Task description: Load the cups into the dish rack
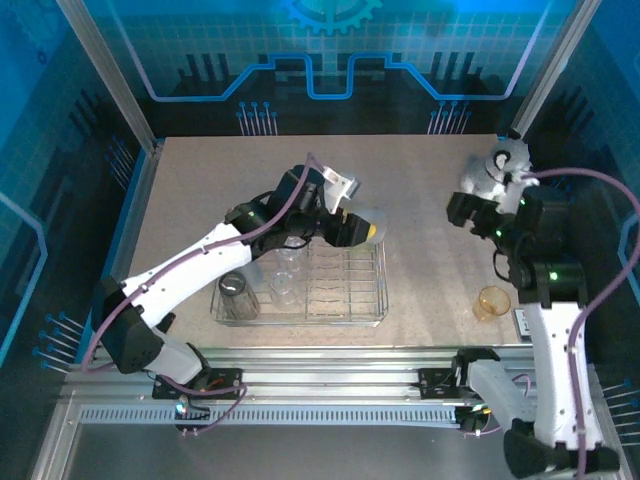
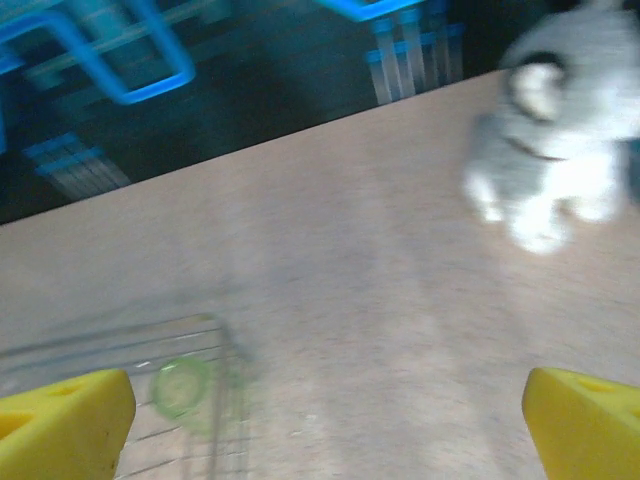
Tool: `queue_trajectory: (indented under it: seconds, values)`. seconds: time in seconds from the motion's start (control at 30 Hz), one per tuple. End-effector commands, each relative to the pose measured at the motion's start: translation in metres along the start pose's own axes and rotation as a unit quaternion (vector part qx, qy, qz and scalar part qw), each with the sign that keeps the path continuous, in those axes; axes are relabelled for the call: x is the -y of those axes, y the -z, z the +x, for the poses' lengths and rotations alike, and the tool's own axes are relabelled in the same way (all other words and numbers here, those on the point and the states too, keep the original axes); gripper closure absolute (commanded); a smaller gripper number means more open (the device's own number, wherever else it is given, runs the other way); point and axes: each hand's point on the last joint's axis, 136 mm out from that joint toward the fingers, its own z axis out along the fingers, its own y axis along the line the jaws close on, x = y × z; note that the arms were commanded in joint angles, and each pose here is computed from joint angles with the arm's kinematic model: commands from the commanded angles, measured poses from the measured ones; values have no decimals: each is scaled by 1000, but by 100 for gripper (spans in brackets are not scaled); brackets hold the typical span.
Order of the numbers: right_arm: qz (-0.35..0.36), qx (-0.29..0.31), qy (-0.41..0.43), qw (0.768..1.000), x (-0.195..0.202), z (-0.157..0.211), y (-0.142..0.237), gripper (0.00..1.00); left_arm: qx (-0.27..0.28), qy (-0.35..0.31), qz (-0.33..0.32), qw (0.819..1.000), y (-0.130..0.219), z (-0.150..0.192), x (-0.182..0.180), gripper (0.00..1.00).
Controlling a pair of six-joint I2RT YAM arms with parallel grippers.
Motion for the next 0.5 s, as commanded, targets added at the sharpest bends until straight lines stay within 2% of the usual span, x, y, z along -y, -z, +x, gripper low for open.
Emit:
queue_trajectory:
  seconds: [0.0,0.2,0.47]
  values:
    - [37,12,-24,999,26,12,7,0,-94,-44,-57,993,-6,33,-23,66]
    - [29,-2,-18,999,31,32,1,0,-199,-69,-95,973,-27,59,-40,68]
    - [40,-5,-5,999,37,37,-2,0,-268,-97,-122,951,-53,85,-42,69]
